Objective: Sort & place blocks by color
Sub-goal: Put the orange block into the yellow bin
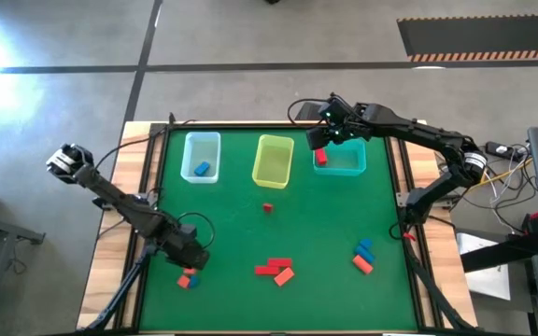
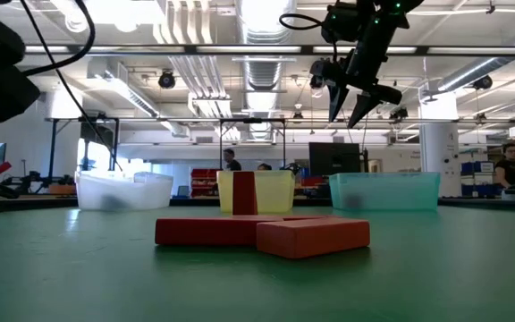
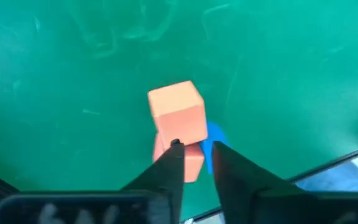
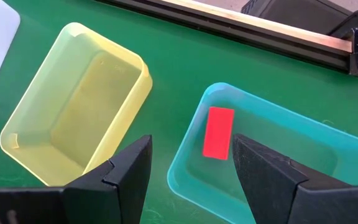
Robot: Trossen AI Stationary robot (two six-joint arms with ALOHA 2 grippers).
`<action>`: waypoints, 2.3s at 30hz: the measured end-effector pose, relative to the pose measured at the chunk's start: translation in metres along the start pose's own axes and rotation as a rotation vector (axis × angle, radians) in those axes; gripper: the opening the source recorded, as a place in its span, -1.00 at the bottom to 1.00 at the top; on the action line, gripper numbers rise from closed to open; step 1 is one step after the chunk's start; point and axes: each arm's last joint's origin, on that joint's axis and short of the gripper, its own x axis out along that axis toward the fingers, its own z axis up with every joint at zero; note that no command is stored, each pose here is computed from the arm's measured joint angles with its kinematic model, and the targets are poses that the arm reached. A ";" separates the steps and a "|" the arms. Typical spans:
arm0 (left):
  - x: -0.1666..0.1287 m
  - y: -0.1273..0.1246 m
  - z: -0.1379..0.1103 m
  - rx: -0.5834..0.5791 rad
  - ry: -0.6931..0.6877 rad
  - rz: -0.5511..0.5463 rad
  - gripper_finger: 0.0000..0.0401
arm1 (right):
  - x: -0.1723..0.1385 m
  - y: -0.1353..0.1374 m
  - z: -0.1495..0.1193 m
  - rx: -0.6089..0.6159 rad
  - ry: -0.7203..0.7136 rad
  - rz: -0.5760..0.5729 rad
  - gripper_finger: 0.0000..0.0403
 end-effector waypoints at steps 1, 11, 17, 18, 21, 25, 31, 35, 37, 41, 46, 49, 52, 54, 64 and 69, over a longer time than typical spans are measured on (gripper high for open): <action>0.001 0.000 -0.001 0.006 0.002 0.001 -0.59 | 0.000 0.000 0.000 0.000 0.000 0.000 0.04; 0.023 0.000 0.003 0.026 -0.053 0.100 0.10 | 0.000 0.000 0.000 0.000 0.000 0.001 0.04; 0.037 -0.003 0.005 0.050 -0.058 0.118 0.05 | 0.000 0.000 0.000 0.000 0.001 0.002 0.04; 0.038 -0.004 0.005 0.051 -0.057 0.116 0.00 | 0.000 0.000 0.000 0.001 0.002 0.002 0.04; 0.040 -0.004 0.005 0.065 -0.059 0.123 -0.20 | 0.000 0.000 0.000 0.009 0.002 0.003 0.04; 0.039 -0.005 0.005 0.092 -0.063 0.116 -0.41 | 0.000 0.000 0.000 0.010 0.002 0.003 0.04; 0.024 -0.007 0.007 0.100 -0.084 0.050 -0.41 | -0.002 0.000 -0.001 0.014 0.015 0.028 0.04; 0.001 -0.013 0.012 0.175 -0.157 -0.076 -0.41 | -0.015 0.001 -0.002 0.012 0.020 0.087 0.04; -0.014 -0.016 0.019 0.218 -0.232 -0.144 -0.41 | -0.026 0.002 -0.003 0.007 0.000 0.113 0.04; -0.048 -0.019 0.044 0.254 -0.459 -0.262 -0.41 | -0.053 0.004 -0.010 -0.014 -0.060 0.181 0.04; -0.095 -0.027 0.091 0.355 -0.755 -0.366 -0.41 | -0.086 0.007 -0.024 -0.056 -0.115 0.267 0.04; -0.124 -0.034 0.125 0.404 -0.921 -0.431 -0.41 | -0.101 0.008 -0.031 -0.059 -0.135 0.309 0.04; -0.144 -0.042 0.160 0.453 -0.995 -0.491 -0.41 | -0.111 0.010 -0.038 -0.045 -0.140 0.346 0.04; -0.154 -0.051 0.182 0.479 -1.013 -0.497 -0.41 | -0.116 0.012 -0.042 -0.038 -0.139 0.366 0.04; -0.131 -0.104 0.274 0.609 -0.859 -0.144 -0.41 | -0.128 0.026 -0.063 -0.024 -0.109 0.423 0.04; -0.112 -0.117 0.305 0.594 -0.814 -0.089 -0.41 | -0.125 0.034 -0.069 -0.038 -0.096 0.415 0.04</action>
